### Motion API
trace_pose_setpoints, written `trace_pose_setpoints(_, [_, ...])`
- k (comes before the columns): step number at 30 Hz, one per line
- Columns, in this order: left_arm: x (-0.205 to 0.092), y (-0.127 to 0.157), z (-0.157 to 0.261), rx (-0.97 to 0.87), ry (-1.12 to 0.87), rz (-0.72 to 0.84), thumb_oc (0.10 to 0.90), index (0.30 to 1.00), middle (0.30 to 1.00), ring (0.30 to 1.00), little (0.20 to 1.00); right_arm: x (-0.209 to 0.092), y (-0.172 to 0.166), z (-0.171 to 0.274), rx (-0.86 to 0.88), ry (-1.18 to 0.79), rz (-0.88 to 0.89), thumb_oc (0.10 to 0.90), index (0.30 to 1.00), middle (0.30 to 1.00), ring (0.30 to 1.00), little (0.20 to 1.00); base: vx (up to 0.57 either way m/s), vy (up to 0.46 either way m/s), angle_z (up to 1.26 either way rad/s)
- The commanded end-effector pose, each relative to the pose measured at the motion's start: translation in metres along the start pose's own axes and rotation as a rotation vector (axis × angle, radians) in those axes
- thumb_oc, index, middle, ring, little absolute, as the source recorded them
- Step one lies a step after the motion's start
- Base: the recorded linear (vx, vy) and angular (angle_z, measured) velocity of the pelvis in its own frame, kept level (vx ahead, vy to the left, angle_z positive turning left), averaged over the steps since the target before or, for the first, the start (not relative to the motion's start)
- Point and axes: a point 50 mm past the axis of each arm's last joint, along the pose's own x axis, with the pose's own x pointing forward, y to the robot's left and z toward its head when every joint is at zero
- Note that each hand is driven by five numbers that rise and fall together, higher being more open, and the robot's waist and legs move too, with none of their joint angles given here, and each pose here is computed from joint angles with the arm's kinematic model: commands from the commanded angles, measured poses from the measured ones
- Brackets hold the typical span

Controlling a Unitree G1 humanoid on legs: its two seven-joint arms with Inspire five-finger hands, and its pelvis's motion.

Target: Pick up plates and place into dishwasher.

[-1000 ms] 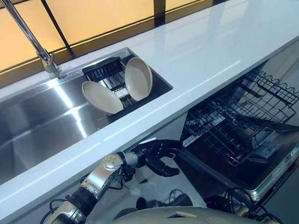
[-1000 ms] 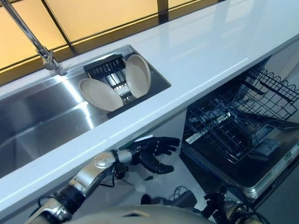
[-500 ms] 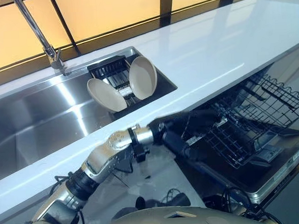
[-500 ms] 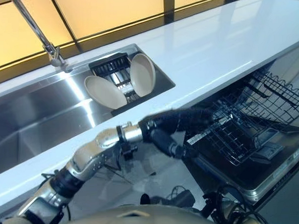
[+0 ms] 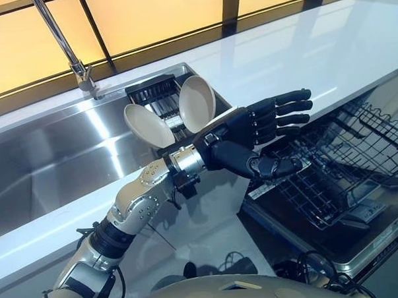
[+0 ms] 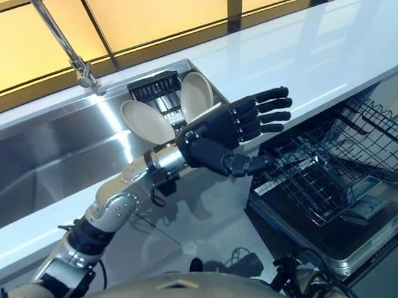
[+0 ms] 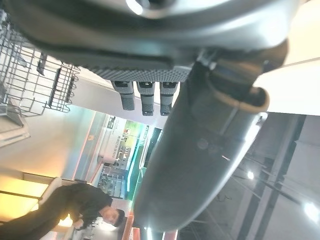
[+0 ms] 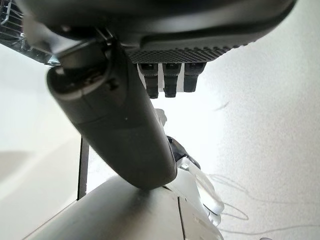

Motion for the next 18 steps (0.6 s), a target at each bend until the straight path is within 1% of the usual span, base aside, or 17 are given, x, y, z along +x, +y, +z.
trace_pose_setpoints(1, [0.011,-0.017,0.056,0.225,-0.354,-0.011,0.800,0.900,0.900,0.900,0.900,-0.001,0.035,0.062,0.040,-0.178,0.113,0.800,0.900,0.900,0.900,0.900,-0.03,-0.073,-0.02])
trace_pose_setpoints(3, [0.006,-0.011,0.067,0.304,-0.406,0.058,0.800,0.900,0.900,0.900,0.900,-0.001,0.036,0.060,0.039,-0.170,0.113,0.800,0.900,0.900,0.900,0.900,-0.02,-0.046,-0.01])
trace_pose_setpoints(5, [-0.003,-0.003,0.084,0.427,-0.457,0.161,0.800,0.900,0.900,0.900,0.900,-0.001,0.036,0.058,0.037,-0.156,0.117,0.800,0.900,0.900,0.900,0.900,-0.01,-0.017,0.00])
trace_pose_setpoints(7, [-0.007,0.001,0.090,0.478,-0.468,0.204,0.800,0.900,0.900,0.900,0.900,-0.001,0.037,0.055,0.038,-0.149,0.117,0.800,0.900,0.900,0.900,0.900,0.00,0.000,0.00])
trace_pose_setpoints(8, [-0.015,0.008,0.102,0.583,-0.476,0.291,0.800,0.900,0.900,0.900,0.900,0.000,0.035,0.051,0.042,-0.134,0.116,0.800,0.900,0.900,0.900,0.900,0.00,0.000,0.00])
trace_pose_setpoints(9, [-0.015,0.008,0.102,0.583,-0.476,0.291,0.800,0.900,0.900,0.900,0.900,0.000,0.035,0.051,0.042,-0.134,0.116,0.800,0.900,0.900,0.900,0.900,0.00,0.000,0.00])
trace_pose_setpoints(10, [-0.020,0.013,0.109,0.658,-0.470,0.356,0.800,0.900,0.900,0.900,0.900,0.000,0.033,0.048,0.040,-0.124,0.115,0.800,0.900,0.900,0.900,0.900,0.00,0.000,0.00])
trace_pose_setpoints(13, [-0.035,0.030,0.123,0.779,-0.422,0.504,0.800,0.900,0.900,0.900,0.900,0.000,0.028,0.040,0.036,-0.116,0.115,0.800,0.900,0.900,0.900,0.900,0.02,0.021,0.10])
trace_pose_setpoints(18, [-0.050,0.046,0.138,0.898,-0.357,0.641,0.800,0.900,0.900,0.900,0.900,-0.001,0.022,0.043,0.016,-0.139,0.118,0.800,0.900,0.900,0.900,0.900,0.03,0.038,0.09])
